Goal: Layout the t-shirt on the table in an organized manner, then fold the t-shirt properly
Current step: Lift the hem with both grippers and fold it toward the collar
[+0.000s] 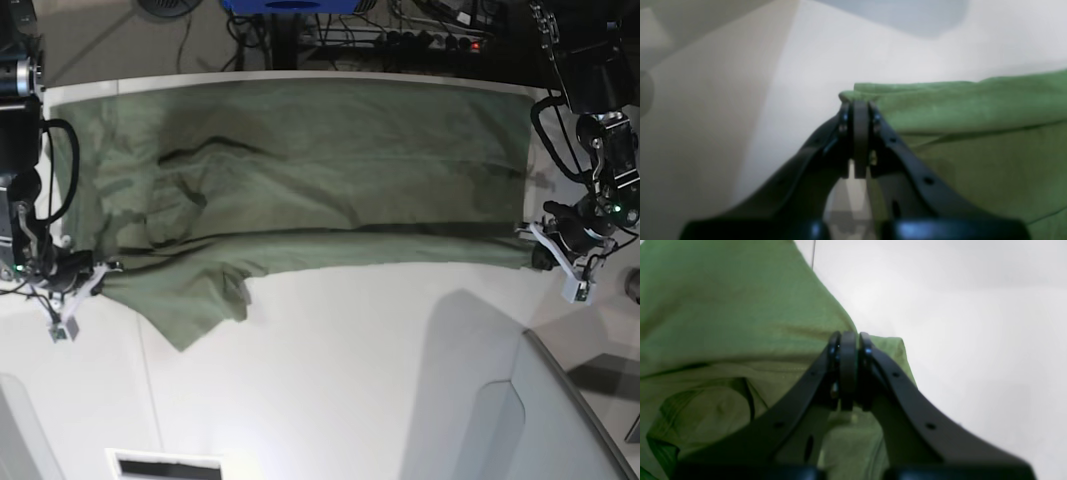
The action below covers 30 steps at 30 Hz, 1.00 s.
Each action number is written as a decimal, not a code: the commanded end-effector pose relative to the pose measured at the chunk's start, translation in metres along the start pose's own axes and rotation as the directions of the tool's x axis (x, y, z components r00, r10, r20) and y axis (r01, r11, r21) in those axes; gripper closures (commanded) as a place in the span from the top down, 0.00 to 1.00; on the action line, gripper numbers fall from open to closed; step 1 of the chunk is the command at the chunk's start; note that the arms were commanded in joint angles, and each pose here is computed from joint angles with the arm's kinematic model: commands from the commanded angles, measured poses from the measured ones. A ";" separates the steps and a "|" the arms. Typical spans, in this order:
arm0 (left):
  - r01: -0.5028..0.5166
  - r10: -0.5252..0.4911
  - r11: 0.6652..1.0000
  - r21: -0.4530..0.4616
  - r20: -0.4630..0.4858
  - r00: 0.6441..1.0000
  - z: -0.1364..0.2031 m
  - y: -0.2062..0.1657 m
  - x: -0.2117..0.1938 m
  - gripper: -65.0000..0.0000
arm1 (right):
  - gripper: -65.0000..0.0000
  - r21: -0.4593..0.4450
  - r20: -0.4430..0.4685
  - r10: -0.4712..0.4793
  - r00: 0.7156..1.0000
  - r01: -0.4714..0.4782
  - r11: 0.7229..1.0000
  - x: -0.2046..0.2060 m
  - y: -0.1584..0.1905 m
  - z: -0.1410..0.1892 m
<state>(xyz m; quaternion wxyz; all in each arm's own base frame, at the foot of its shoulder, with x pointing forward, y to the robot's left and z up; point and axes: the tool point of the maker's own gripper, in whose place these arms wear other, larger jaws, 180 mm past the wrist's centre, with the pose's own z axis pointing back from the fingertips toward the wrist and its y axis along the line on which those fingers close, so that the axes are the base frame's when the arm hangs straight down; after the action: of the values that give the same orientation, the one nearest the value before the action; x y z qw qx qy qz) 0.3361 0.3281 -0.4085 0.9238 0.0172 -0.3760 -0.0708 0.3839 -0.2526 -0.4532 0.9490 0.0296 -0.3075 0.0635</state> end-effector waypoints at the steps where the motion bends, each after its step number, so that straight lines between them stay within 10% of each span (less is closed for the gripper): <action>1: 0.014 -0.014 1.000 0.021 0.038 0.999 0.007 0.013 0.014 0.00 | 0.01 -0.018 0.062 0.003 0.998 -0.001 1.000 0.026 -0.011 0.007; 30: -0.017 0.017 1.000 0.009 -0.030 0.999 0.000 0.011 -0.016 0.00 | 0.01 -0.058 -0.063 -0.135 0.989 0.132 0.990 -0.008 -0.041 0.014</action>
<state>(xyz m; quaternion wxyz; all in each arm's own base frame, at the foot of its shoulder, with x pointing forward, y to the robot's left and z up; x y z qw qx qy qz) 0.3149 0.3323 -0.4342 0.9387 0.0095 -0.3395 -0.0599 0.3602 -0.2838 -0.4644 0.9679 0.0312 -0.2493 -0.0033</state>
